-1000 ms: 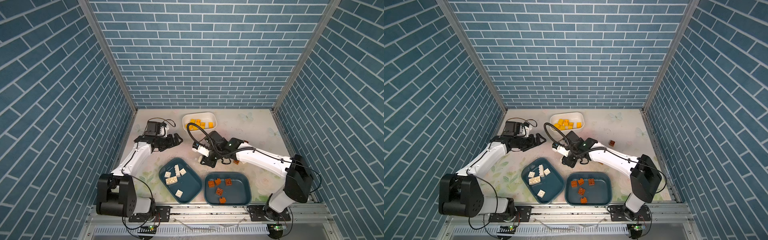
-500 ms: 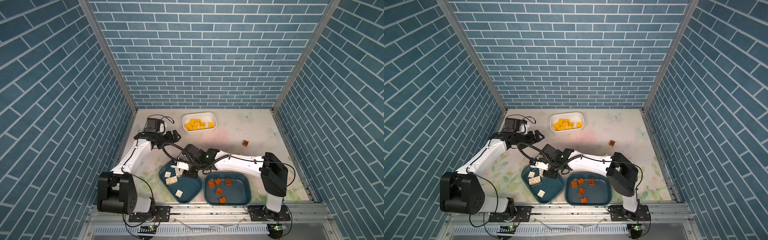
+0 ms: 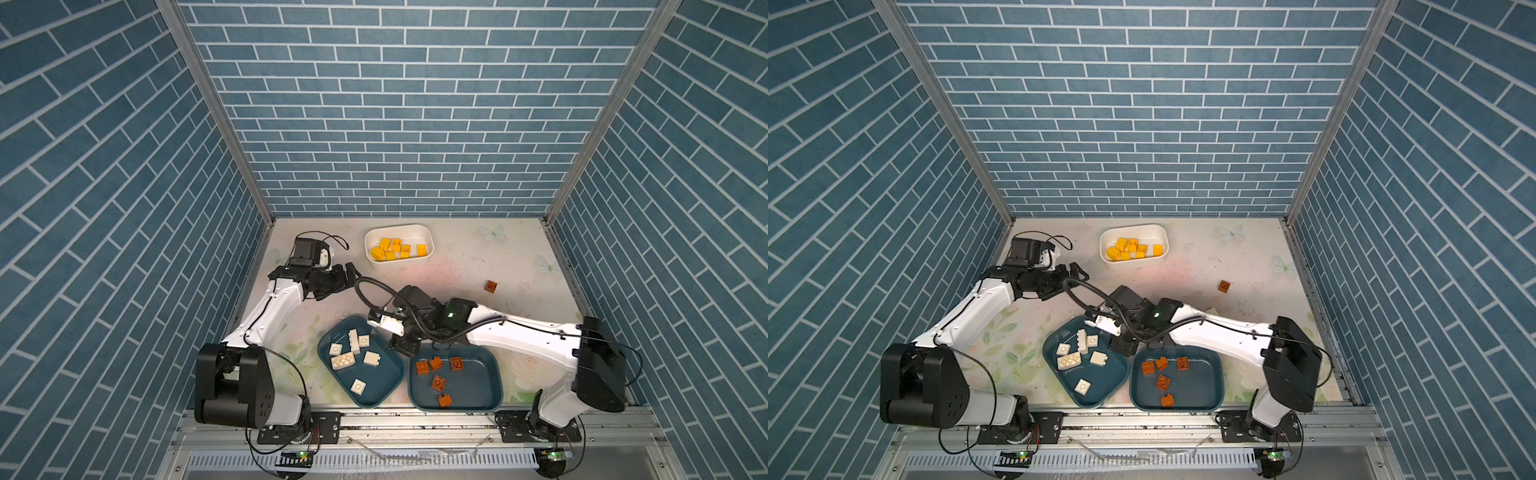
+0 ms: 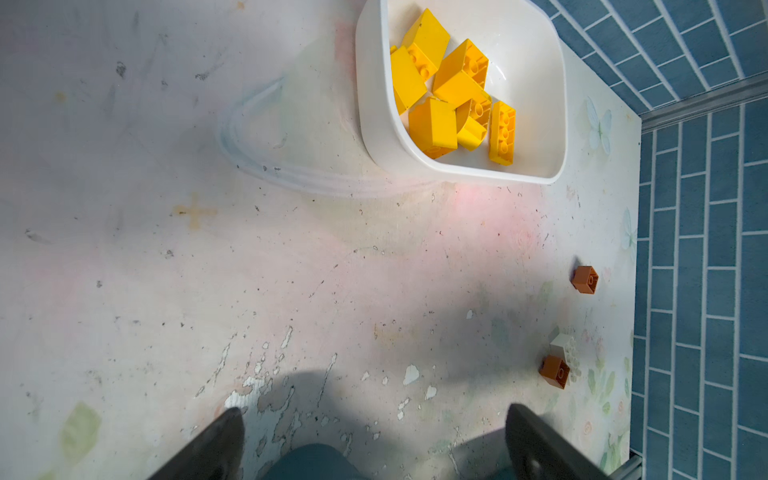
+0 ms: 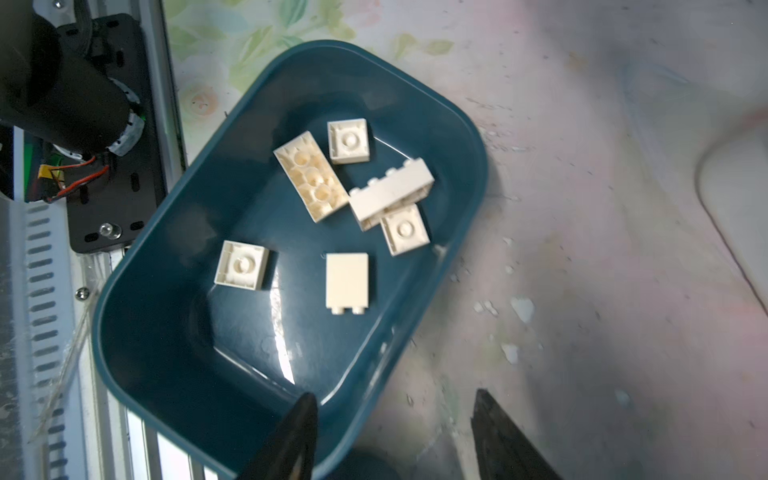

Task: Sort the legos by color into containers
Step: 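Return the right gripper to the pile and grasp a brown brick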

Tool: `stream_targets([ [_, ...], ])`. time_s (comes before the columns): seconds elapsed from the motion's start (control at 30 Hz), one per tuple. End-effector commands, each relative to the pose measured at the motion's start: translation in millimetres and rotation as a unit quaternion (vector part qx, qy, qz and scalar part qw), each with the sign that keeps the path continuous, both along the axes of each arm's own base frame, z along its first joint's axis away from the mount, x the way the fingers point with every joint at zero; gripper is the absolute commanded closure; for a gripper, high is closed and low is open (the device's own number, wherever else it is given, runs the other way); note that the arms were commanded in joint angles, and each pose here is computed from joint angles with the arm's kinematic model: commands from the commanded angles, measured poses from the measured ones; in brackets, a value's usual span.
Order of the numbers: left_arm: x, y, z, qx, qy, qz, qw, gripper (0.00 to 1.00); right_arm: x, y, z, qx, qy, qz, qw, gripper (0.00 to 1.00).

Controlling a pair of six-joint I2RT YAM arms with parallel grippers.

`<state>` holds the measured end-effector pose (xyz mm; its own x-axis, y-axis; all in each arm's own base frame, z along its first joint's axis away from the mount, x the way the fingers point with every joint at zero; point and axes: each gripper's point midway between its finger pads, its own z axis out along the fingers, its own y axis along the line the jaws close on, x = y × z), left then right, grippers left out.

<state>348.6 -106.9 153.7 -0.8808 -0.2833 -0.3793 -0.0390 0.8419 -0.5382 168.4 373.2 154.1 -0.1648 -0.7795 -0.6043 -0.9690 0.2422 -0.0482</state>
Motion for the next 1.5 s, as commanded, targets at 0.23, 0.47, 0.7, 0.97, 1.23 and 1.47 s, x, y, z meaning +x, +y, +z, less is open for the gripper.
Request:
stream_targets([
  [0.23, -23.7, -3.6, 0.0, -0.011, 0.004, -0.025, 1.000, 0.00, 61.7, -151.3, 4.3, -0.052, 0.049, -0.267, 0.961, 0.38],
  [0.47, -28.9, -4.8, -5.8, -0.013, 0.011, -0.031, 0.999, 0.00, 75.7, -200.7, -29.1, -0.075, 0.122, -0.418, 0.897, 0.40],
  [0.7, -25.1, -6.1, -9.8, -0.016, 0.014, -0.031, 0.999, 0.00, 72.7, -207.4, -73.1, -0.032, 0.211, -0.579, 0.787, 0.41],
  [0.97, -23.4, -6.5, -14.5, -0.015, 0.020, -0.034, 0.999, 0.00, 82.9, -211.0, -102.6, -0.032, 0.215, -0.635, 0.742, 0.41],
  [1.23, -26.1, -5.1, -18.1, -0.008, 0.024, -0.037, 0.999, 0.00, 96.4, -209.7, -123.0, -0.045, 0.214, -0.647, 0.730, 0.41],
  [1.47, -27.1, -5.1, -22.8, -0.007, 0.030, -0.039, 0.999, 0.00, 111.9, -212.1, -127.8, -0.051, 0.203, -0.655, 0.726, 0.43],
])
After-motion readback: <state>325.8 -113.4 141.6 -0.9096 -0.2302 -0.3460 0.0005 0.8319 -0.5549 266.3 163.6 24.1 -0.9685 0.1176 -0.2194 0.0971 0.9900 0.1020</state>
